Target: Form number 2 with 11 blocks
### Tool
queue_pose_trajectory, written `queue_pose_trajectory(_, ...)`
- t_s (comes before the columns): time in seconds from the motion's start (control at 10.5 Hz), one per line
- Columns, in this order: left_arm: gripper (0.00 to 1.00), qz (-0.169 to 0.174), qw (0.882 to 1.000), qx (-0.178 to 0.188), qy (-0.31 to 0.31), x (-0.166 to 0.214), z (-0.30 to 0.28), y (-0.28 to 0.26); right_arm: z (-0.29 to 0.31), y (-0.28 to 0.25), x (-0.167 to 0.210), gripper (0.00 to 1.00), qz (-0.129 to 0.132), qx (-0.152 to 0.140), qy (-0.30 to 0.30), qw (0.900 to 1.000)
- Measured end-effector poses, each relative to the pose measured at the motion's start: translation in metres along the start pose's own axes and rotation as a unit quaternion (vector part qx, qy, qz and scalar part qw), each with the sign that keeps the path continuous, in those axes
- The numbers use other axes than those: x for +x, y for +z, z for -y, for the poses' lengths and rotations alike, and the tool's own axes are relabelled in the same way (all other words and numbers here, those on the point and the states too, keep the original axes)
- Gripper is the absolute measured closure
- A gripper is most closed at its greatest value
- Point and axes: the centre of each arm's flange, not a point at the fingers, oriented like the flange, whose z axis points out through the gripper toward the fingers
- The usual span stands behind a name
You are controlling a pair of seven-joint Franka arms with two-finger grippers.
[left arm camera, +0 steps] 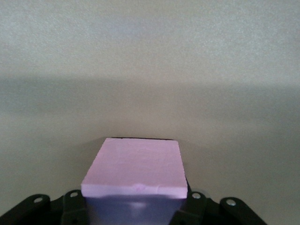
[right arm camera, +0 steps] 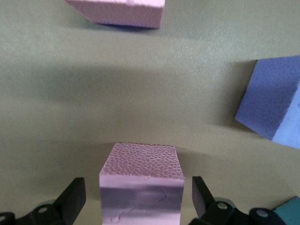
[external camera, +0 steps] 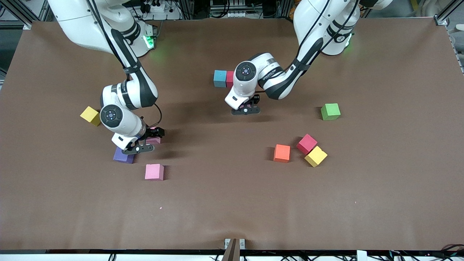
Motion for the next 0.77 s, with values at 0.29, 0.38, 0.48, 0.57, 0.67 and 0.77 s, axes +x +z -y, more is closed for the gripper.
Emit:
queue_pose_trajectory(0.29, 0.36, -0.002, 1.000, -0.004, 0.026, -0.002, 0.000, 0.001, -0.003, 0.015, -0.011, 0.00, -0.009, -0.001, -0.001, 1.000)
queue_pose_trajectory(0.38, 0.36, -0.002, 1.000, -0.004, 0.031, -0.002, 0.000, 0.001, -0.003, 0.016, -0.012, 0.00, -0.009, -0.001, -0.002, 1.000)
queue_pose_trajectory(0.48, 0.36, -0.002, 0.999, -0.004, 0.038, -0.003, 0.000, 0.001, -0.003, 0.017, -0.013, 0.11, -0.009, -0.001, -0.003, 1.000)
queue_pose_trajectory(0.57, 0.36, -0.003, 0.999, -0.005, 0.042, -0.003, 0.001, 0.001, -0.002, 0.016, -0.013, 0.24, -0.009, -0.001, -0.004, 1.000)
queue_pose_trajectory(0.67, 0.36, -0.003, 0.999, -0.005, 0.046, -0.004, 0.001, 0.001, -0.001, 0.014, -0.013, 0.38, -0.011, 0.000, -0.009, 1.000)
queue_pose_trajectory(0.77, 0.36, -0.003, 0.999, -0.004, 0.052, -0.005, 0.001, 0.002, 0.000, 0.011, -0.013, 0.41, -0.012, 0.000, -0.025, 1.000)
